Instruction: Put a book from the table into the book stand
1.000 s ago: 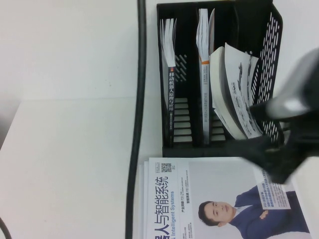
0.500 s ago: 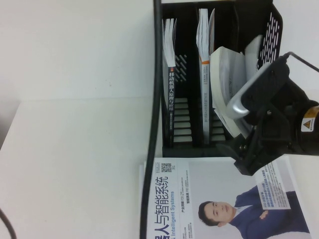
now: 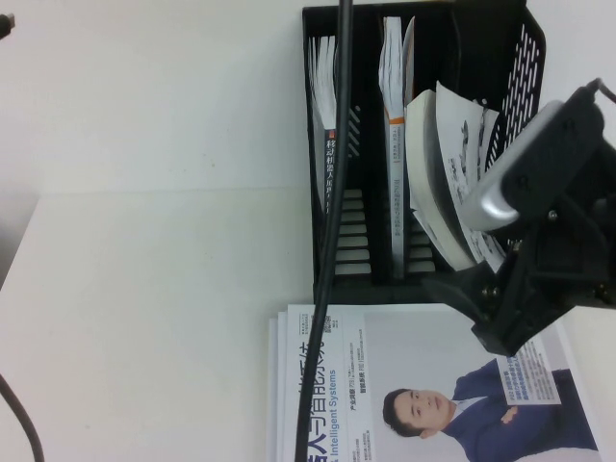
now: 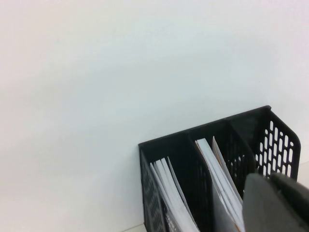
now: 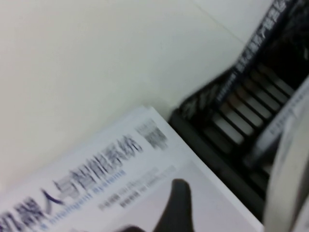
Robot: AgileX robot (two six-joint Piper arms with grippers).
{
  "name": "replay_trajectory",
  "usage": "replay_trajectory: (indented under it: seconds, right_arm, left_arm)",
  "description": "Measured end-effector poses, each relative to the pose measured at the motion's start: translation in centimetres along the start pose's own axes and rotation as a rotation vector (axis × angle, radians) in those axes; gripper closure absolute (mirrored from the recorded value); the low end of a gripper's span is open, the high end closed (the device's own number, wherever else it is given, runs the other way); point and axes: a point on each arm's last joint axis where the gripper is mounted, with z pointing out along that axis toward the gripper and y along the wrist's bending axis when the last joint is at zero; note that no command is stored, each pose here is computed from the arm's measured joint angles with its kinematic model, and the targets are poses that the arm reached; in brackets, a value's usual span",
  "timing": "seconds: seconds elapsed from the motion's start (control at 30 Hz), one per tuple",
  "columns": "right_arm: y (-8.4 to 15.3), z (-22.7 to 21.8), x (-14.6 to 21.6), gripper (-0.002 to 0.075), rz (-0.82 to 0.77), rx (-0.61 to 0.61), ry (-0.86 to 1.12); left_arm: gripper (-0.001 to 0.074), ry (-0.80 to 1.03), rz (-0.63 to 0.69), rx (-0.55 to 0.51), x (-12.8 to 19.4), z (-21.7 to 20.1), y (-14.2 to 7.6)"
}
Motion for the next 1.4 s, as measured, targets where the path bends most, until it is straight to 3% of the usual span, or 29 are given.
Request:
replay_trajectory:
  seconds: [0.3,0.7,0.8,0.97,1.1,1.4]
  right_arm:
    - [-1.3,3.6,1.7,0.0120,-0.015,0.126,0.157]
    - [-1.7,8.0,3.0,0.0141,-0.032,0.161,0.227]
    - [-2.1,8.5,3.2,0.0220,-0.043,0.202,0.244]
    - [-3.0,8.1,2.5,0.0546,-0.019,0.300,0.248]
    - [-3.9,7.5,1.5,0.0584,0.055,0.386,0.249]
    - [-5.6,5.7,-1.7,0.0589,0.268,0.515,0.237]
  left_arm:
    - [0.0735,0.004,0.026,-0.001,0.0,0.0,0.0]
    - [0.0736,0.021,0.050,-0.006,0.2,0.0,0.1]
    - [0.0736,0.027,0.050,-0.007,0.2,0.0,0.1]
    - [0.0736,0.029,0.050,-0.008,0.3,0.0,0.1]
    - [0.0736,0.029,0.051,-0.008,0.3,0.0,0.1]
    - [0.0736,0.036,0.051,-0.010,0.3,0.0,0.1]
